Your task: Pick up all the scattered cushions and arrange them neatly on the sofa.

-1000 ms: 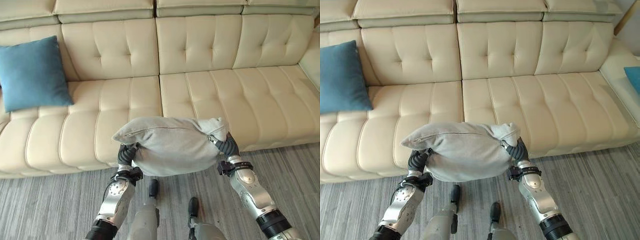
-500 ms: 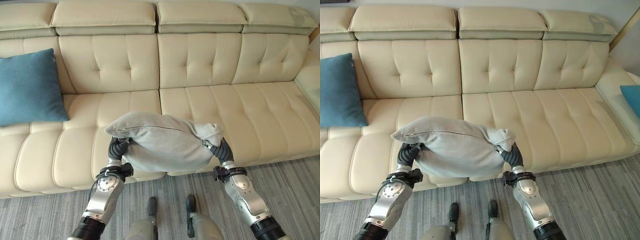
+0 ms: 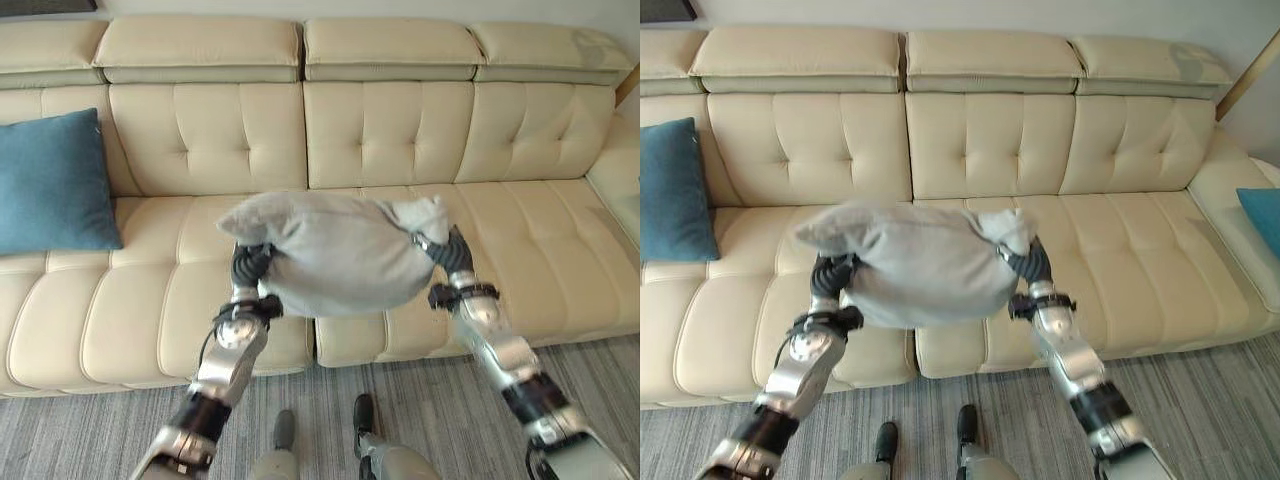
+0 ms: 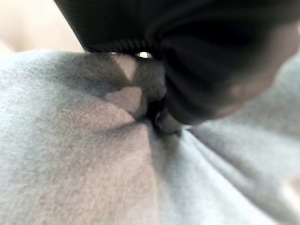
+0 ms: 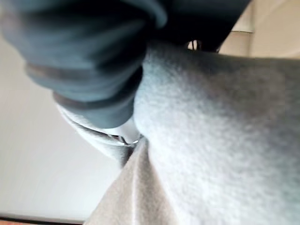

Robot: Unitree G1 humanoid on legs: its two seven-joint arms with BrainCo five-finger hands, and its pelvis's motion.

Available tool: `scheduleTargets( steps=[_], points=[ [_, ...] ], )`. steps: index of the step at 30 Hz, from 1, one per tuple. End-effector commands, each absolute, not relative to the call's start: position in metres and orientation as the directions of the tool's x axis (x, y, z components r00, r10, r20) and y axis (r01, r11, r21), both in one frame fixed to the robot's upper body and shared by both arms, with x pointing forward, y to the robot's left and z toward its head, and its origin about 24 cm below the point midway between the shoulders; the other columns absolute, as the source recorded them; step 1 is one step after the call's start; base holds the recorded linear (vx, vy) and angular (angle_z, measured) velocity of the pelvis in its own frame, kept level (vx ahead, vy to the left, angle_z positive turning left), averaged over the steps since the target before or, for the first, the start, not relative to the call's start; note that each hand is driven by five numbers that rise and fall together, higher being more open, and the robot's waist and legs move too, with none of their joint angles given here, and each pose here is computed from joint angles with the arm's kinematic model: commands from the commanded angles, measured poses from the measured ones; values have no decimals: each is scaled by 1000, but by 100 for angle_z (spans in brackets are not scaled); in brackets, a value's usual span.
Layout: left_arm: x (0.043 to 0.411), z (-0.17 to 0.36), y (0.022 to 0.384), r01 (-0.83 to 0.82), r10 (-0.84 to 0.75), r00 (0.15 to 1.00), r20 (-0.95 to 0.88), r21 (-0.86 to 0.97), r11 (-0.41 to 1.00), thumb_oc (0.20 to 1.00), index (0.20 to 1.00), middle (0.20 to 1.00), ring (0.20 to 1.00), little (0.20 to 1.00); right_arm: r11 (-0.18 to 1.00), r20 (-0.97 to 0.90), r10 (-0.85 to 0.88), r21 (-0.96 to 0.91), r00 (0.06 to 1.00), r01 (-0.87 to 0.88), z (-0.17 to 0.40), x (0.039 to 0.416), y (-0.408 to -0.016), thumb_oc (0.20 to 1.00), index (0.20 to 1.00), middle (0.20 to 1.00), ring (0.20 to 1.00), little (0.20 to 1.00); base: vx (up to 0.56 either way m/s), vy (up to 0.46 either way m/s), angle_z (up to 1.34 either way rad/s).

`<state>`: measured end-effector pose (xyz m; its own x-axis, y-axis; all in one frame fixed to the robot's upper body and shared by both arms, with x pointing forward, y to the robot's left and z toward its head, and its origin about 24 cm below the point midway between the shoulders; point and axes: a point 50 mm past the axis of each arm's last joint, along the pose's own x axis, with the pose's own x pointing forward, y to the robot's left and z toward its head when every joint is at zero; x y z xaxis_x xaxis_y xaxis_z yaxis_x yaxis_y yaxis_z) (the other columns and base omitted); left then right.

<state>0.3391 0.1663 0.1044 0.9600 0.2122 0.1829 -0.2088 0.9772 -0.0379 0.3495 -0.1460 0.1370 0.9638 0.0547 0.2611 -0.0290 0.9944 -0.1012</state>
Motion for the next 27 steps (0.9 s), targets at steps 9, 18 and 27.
scheduleTargets(
  steps=[9, 18, 27],
  points=[
    [398, 278, 141, -212, 75, 796, 600, 161, 964, 200, 200, 200, 200, 200, 990, 558, 85, -141, 825, -7, 286, 394, -110, 200, 200, 200, 200, 200, -75, -20, 10],
    [411, 344, 163, -512, 145, 733, 664, 400, 760, 398, 398, 398, 398, 398, 971, 612, -150, -54, 776, 231, 343, 408, -137, 200, 200, 200, 200, 200, -49, -14, 13],
    [405, 359, 204, -661, 225, 690, 688, 471, 584, 1000, 1000, 1000, 1000, 1000, 836, 587, -148, -355, 796, 418, 341, 415, -152, 1000, 1000, 1000, 1000, 1000, 21, 29, 5]
  ],
)
